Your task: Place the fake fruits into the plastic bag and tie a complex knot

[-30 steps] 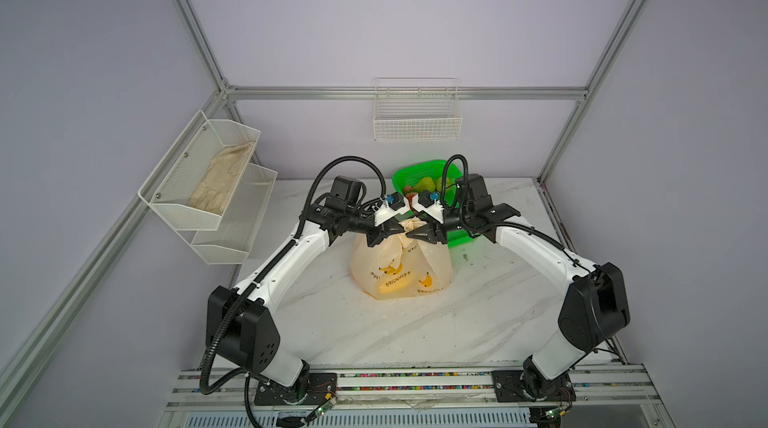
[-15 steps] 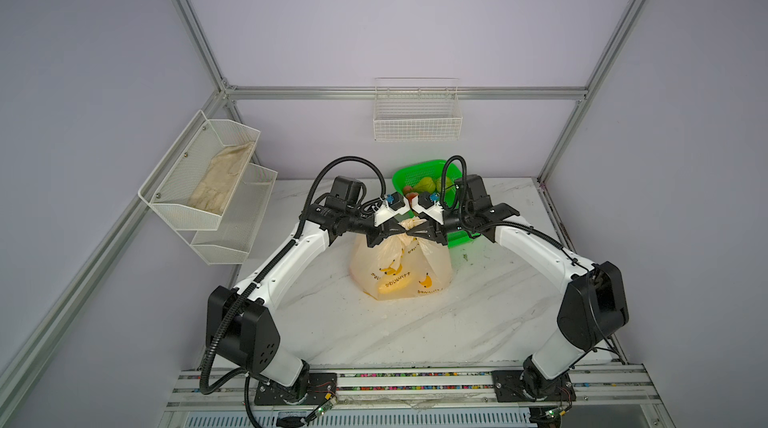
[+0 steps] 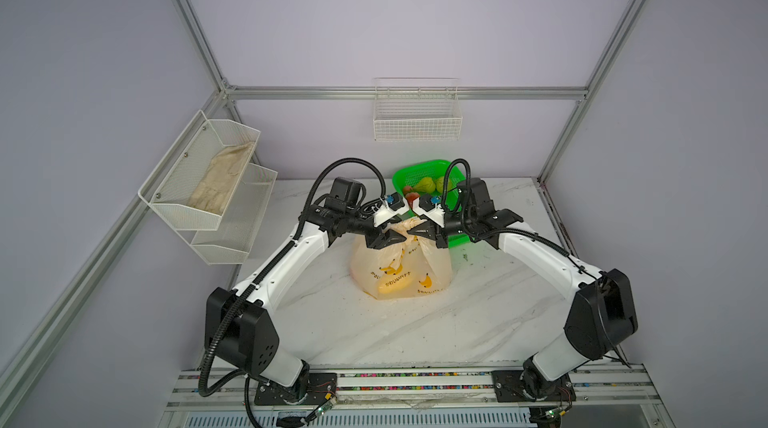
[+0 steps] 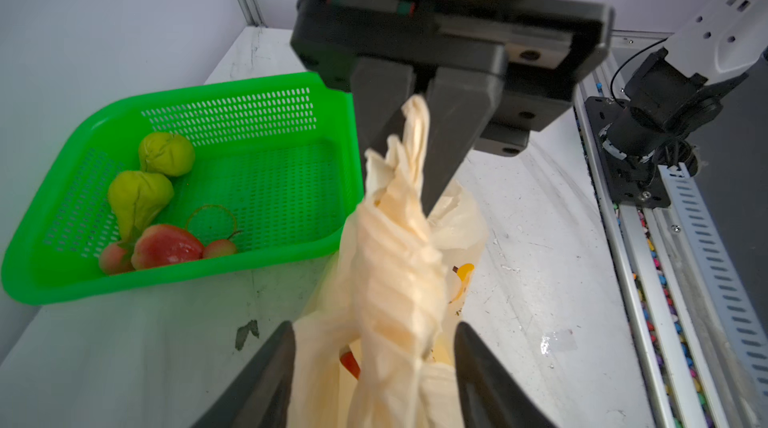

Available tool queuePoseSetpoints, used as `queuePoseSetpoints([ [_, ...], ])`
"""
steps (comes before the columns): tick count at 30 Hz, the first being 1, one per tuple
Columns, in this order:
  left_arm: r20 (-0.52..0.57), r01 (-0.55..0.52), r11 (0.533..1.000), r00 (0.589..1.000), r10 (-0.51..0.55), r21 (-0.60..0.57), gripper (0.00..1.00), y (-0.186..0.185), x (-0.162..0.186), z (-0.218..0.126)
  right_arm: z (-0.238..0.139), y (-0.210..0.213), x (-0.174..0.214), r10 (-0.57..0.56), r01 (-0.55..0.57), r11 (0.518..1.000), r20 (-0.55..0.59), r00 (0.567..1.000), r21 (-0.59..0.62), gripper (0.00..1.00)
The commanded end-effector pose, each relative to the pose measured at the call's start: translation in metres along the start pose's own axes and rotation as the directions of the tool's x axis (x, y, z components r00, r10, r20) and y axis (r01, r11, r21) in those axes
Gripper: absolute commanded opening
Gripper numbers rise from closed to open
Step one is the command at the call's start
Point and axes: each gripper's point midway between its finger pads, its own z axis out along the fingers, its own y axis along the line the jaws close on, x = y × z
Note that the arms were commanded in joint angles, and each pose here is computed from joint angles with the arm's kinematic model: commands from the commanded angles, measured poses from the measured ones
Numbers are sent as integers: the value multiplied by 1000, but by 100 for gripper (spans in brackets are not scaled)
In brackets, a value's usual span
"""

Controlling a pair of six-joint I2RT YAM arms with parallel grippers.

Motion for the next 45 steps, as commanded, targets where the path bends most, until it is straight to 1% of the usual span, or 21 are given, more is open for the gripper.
queuePoseSetpoints([
  [1,-30,-3,999,1000,2,-39,79,-10,11,-13,-10,1,-28,-53,50,998,66,996,40,0],
  [2,-16,-13,998,1000,13,-59,83,-15,6,-22,-11,0,-31,-40,37,998,74,996,45,0],
  [3,-14,-4,998,1000,3,-70,85,-15,7,-22,-12,1,-33,-40,37,998,79,996,43,0],
  [6,-11,11,991,1000,-13,-134,90,-11,8,-22,-14,1,-38,-14,9,999,98,995,48,0],
  [7,-10,9,982,1000,-12,-187,92,-5,7,-20,-14,-1,-38,-2,-3,998,97,995,57,0],
  [9,-8,-1,970,1000,-1,-244,93,-2,4,-16,-14,-4,-38,34,-40,997,94,995,66,0],
  [11,-32,-7,944,999,-4,-331,95,8,4,-13,-13,-8,-37,71,-78,994,84,994,78,0],
  [13,-45,-2,919,999,-17,-394,97,16,6,-10,-13,-8,-36,98,-104,992,80,992,78,0],
  [15,-46,12,911,998,-34,-413,100,19,8,-9,-14,-10,-35,125,-133,987,86,988,92,0],
  [18,-57,27,901,997,-57,-433,100,21,12,-6,-12,-11,-31,154,-161,982,79,985,95,0],
  [20,-81,16,873,995,-64,-487,99,31,17,-8,-12,-12,-30,167,-174,980,71,983,96,0],
  [22,-99,1,856,993,-61,-517,97,36,19,-9,-11,-13,-28,184,-190,977,66,981,102,0],
  [24,-109,-16,862,993,-45,-506,97,33,18,-5,-11,-15,-29,199,-206,973,68,978,109,0],
  [27,-141,-48,852,990,-31,-521,97,32,20,0,-12,-17,-30,231,-239,964,73,970,117,0],
  [32,-137,-53,814,990,-34,-579,87,41,17,-8,-12,-16,-24,232,-237,962,51,971,132,0],
  [36,-158,-78,804,987,-20,-589,74,43,17,-11,-13,-16,-23,230,-233,963,39,972,133,0],
  [39,-165,-85,800,986,-19,-594,60,44,17,-13,-13,-15,-26,226,-229,965,40,973,130,0],
  [41,-160,-78,798,987,-24,-597,49,44,16,-14,-14,-16,-25,223,-226,965,38,974,132,0],
  [43,-154,-75,803,988,-21,-591,40,43,15,-13,-13,-15,-25,218,-221,967,36,975,130,0],
  [44,-152,-75,805,988,-20,-589,33,43,14,-13,-13,-15,-24,218,-221,967,38,975,129,0],
  [45,-150,-72,808,988,-21,-585,28,42,14,-13,-12,-15,-24,216,-220,967,39,976,128,0],
])
